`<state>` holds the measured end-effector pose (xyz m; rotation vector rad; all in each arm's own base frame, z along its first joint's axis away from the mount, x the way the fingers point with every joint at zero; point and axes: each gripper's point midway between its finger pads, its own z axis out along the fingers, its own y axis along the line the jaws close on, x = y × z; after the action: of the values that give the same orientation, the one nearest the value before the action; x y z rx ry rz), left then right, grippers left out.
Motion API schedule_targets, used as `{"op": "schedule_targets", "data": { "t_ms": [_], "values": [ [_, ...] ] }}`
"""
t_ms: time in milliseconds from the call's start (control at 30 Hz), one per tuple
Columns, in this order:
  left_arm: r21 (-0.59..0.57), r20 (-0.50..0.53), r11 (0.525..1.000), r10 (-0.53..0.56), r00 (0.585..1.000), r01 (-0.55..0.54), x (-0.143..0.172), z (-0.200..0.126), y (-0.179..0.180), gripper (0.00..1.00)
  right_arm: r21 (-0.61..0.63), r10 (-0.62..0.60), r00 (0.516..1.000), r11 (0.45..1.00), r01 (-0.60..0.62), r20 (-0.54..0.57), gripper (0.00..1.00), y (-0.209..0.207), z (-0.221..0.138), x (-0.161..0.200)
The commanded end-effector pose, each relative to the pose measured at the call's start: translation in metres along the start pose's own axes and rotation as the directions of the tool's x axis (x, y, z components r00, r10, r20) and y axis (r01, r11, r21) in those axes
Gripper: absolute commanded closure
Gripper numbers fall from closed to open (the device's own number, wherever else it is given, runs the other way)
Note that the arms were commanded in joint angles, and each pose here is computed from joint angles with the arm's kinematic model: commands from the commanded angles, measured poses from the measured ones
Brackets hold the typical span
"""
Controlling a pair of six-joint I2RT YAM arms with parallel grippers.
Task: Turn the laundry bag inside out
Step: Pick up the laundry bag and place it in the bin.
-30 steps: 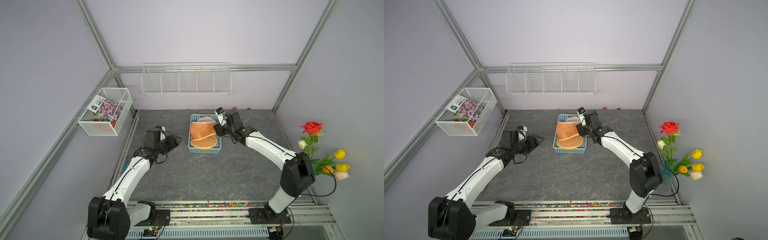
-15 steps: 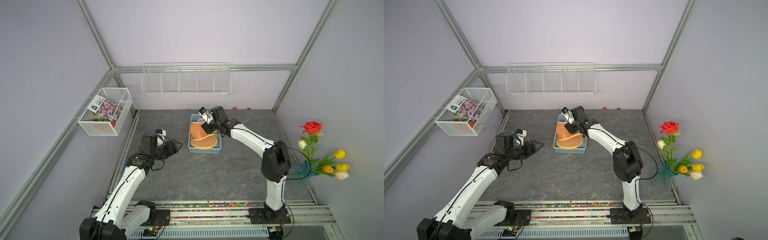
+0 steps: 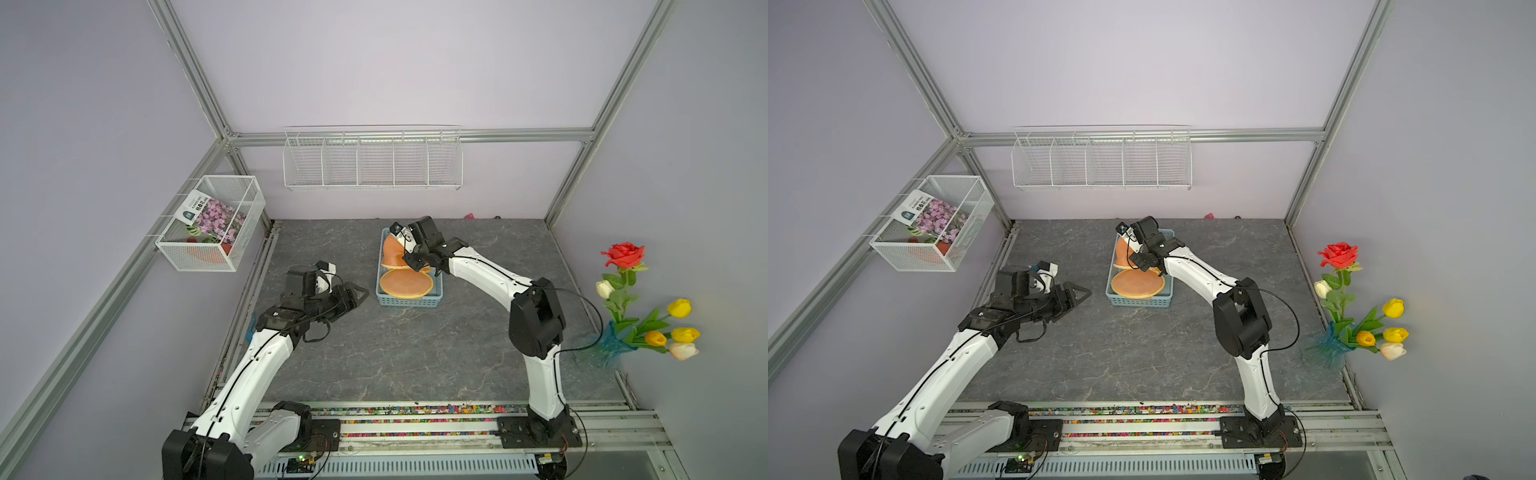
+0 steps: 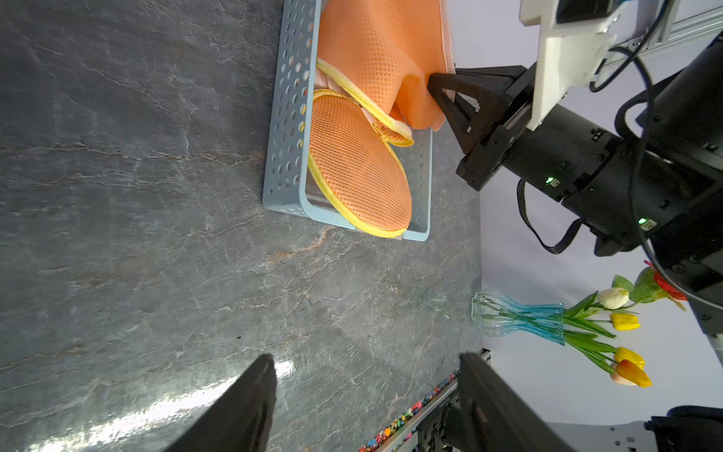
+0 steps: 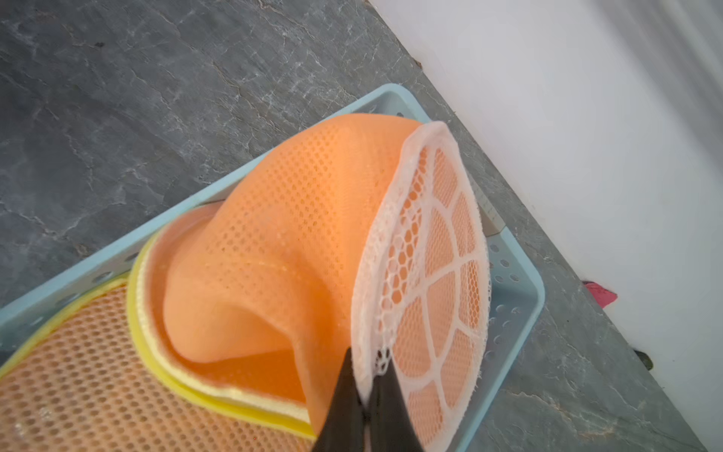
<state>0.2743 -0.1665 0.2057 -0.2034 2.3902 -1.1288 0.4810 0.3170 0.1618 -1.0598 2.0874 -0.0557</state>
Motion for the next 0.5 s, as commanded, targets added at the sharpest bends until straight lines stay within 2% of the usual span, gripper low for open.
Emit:
{"op": "schedule_targets", "data": {
  "t_ms": [0,267,467],
  "values": [
    [0.028,-0.009,0.999,0.032,0.999,-0.032,0.006,-0.006,-0.007,0.24,0.071,0.046,0.996,0.996,-0.051,0.075,1.0,-0.021,-0.028,-0.027],
    [0.115,0.048,0.991,0.07,0.996,-0.075,-0.002,-0.02,-0.035,0.24,0.092,0.209,0.953,0.968,-0.234,0.22,1.0,-0.05,-0.108,-0.062],
    [0.216,0.066,0.967,0.121,0.99,-0.133,-0.009,-0.026,-0.061,0.27,0.044,0.288,0.904,0.947,-0.317,0.317,1.0,-0.06,-0.175,-0.077]
  ]
}}
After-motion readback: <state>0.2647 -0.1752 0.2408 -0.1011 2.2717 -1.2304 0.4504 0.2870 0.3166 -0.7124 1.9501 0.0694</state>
